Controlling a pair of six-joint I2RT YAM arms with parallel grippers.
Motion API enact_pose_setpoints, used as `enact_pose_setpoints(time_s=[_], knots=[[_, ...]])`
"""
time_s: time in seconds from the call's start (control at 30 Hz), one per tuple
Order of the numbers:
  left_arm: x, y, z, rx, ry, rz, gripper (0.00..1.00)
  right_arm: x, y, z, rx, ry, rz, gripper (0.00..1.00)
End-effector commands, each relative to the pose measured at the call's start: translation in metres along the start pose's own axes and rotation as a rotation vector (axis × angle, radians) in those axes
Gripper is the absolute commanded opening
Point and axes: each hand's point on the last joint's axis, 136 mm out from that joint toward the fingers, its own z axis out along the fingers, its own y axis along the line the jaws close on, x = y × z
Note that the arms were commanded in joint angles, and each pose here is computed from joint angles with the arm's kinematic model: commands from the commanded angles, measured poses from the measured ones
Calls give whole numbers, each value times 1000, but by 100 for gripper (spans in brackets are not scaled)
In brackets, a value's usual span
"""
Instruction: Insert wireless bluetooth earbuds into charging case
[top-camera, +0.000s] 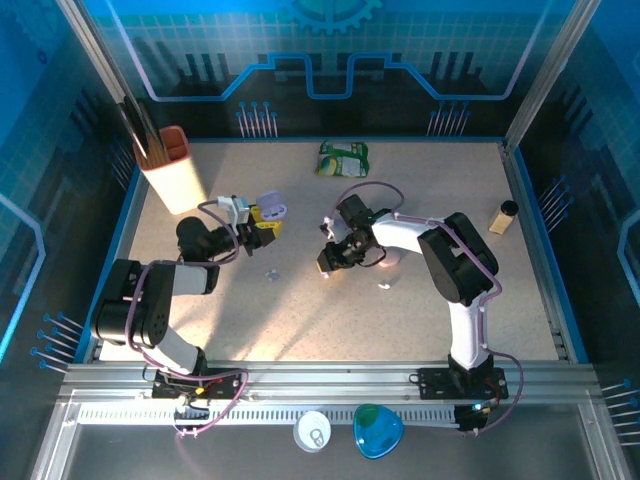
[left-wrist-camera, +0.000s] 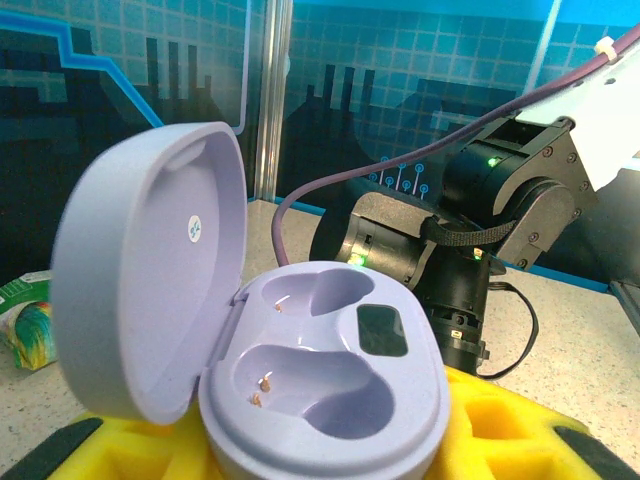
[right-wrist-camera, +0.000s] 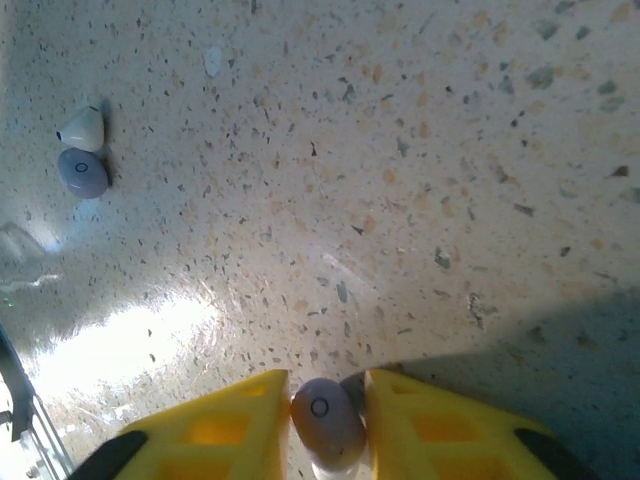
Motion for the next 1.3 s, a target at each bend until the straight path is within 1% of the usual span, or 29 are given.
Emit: enact_pose_setpoints(time_s=[0.0,0.13,0.3,0.37,0.47,0.63,0.77,0.9,1.1,1.17,1.27], knots=[[-5,-2,-1,23,-13,17,29,6,-2,-9,19,7,11,23],[-4,-1,-1,23,-11,23,29,1,-2,-13,33,-22,29,22],[-1,1,0,16,-8,25,29,-9,-10,-29,111,-125,84,22],[0,3,0,9,-7,18,29,-12,-15,-38,158,-181,117,21],[4,4,4,13,-2,9,28,-15,-29,-53,248,-264,174,21],[7,1,12,20,0,10,28,-11,-57,-83,421,-417,319,22],[13,3,18,13,15,-3,25,-5,-71,-104,521,-497,395,23],[22,2,30,16,54,-3,25,-3,-72,-119,550,-548,418,23],[40,-1,52,-15,159,50,27,-3,-60,-144,551,-605,426,21],[48,-1,60,-28,195,75,27,-4,-54,-153,545,-630,423,20],[54,-3,72,-46,218,111,27,-9,-36,-164,501,-671,389,20]])
